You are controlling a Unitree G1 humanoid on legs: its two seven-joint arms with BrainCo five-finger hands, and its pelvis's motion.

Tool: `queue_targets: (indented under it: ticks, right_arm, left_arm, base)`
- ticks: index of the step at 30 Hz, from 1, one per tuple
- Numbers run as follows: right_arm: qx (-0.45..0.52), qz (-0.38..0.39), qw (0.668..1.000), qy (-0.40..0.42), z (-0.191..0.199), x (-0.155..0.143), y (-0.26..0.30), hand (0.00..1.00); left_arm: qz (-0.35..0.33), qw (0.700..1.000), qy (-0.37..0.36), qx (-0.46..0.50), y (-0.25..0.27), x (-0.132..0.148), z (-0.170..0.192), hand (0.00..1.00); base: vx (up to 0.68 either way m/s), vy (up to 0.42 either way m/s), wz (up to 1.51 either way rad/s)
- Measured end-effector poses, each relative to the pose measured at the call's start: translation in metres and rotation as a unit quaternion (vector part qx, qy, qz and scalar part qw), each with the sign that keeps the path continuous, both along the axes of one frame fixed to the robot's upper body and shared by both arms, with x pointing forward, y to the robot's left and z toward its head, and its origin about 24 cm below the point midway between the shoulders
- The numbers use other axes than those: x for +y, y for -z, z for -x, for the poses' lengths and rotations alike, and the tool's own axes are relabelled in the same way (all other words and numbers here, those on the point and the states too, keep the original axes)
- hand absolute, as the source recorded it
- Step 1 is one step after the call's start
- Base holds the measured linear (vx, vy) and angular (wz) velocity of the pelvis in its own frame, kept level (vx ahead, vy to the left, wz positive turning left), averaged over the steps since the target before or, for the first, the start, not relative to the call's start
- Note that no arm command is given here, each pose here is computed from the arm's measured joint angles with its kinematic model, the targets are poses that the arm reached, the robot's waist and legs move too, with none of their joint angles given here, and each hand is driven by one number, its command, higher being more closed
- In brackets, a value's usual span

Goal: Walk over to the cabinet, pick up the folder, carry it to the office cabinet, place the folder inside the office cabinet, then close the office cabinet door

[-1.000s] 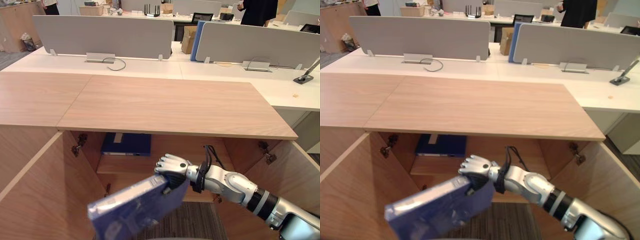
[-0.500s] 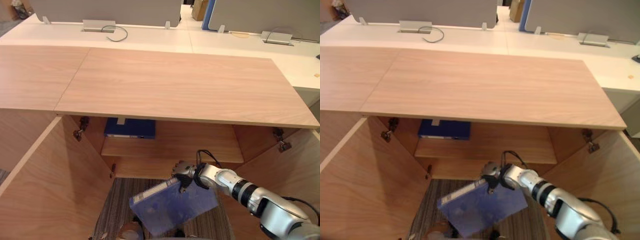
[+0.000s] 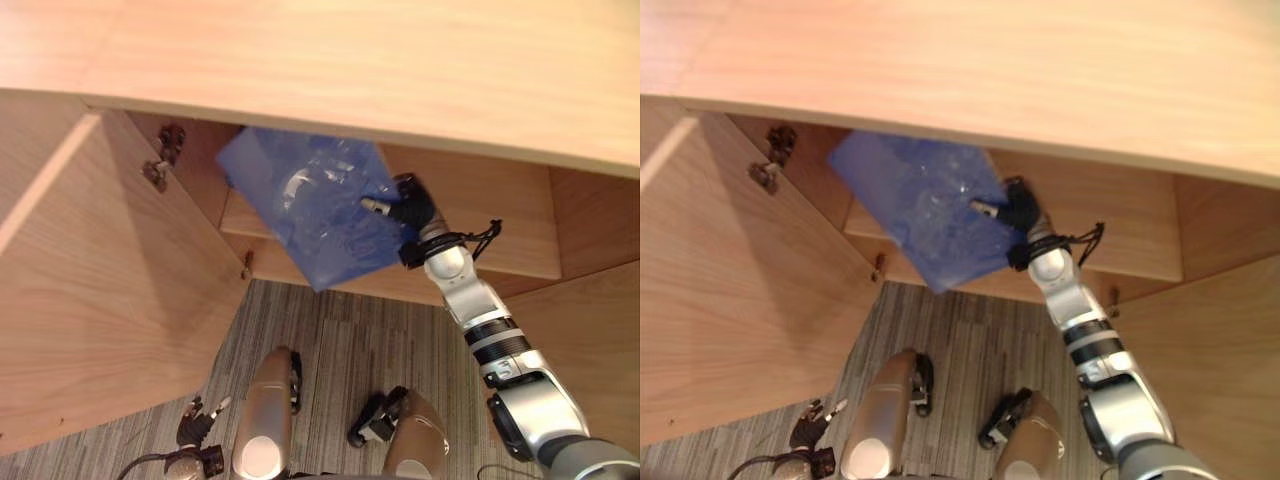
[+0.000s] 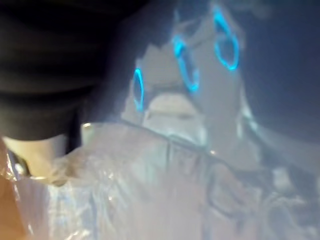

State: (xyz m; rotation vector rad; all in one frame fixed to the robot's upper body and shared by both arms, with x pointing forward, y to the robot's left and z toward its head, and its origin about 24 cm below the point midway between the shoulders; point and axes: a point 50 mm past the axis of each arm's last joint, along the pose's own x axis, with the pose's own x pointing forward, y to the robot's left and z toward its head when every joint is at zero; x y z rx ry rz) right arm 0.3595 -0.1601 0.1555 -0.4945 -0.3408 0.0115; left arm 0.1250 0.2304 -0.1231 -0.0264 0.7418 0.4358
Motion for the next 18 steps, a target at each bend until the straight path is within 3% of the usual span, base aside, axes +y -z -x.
queue_targets:
  ticks: [3,8,13,16,18]
  right_arm:
    - [-0.017,-0.167,0.985,0.042,-0.002,-0.023,-0.012,1.0]
    - [-0.021,-0.351,0.935,0.041,-0.009,-0.039,-0.026,1.0]
    - [-0.003,-0.569,0.822,0.011,-0.029,-0.052,-0.041,1.0]
    - [-0.019,-0.641,0.767,-0.003,-0.033,-0.059,-0.059,1.0]
    - [-0.053,-0.72,0.691,-0.023,-0.033,-0.069,-0.076,1.0]
  left_arm:
    - [0.005,1.0,-0.006,-0.011,-0.002,-0.006,-0.007,0.0]
    - [0.001,1.0,-0.02,-0.012,-0.003,-0.004,-0.011,0.0]
    - [0.011,0.999,-0.043,-0.014,-0.003,-0.004,-0.011,0.0]
    - [0.019,0.998,-0.051,-0.018,-0.003,-0.007,-0.012,0.0]
    - [0.027,0.998,-0.051,-0.029,-0.005,-0.014,-0.016,0.0]
  base:
    - [-0.01,0.042,0.04]
    - [-0.03,0.045,0.04]
    - [0.02,-0.002,0.18]
    - [0.05,-0.017,0.16]
    - [0.06,-0.012,0.23]
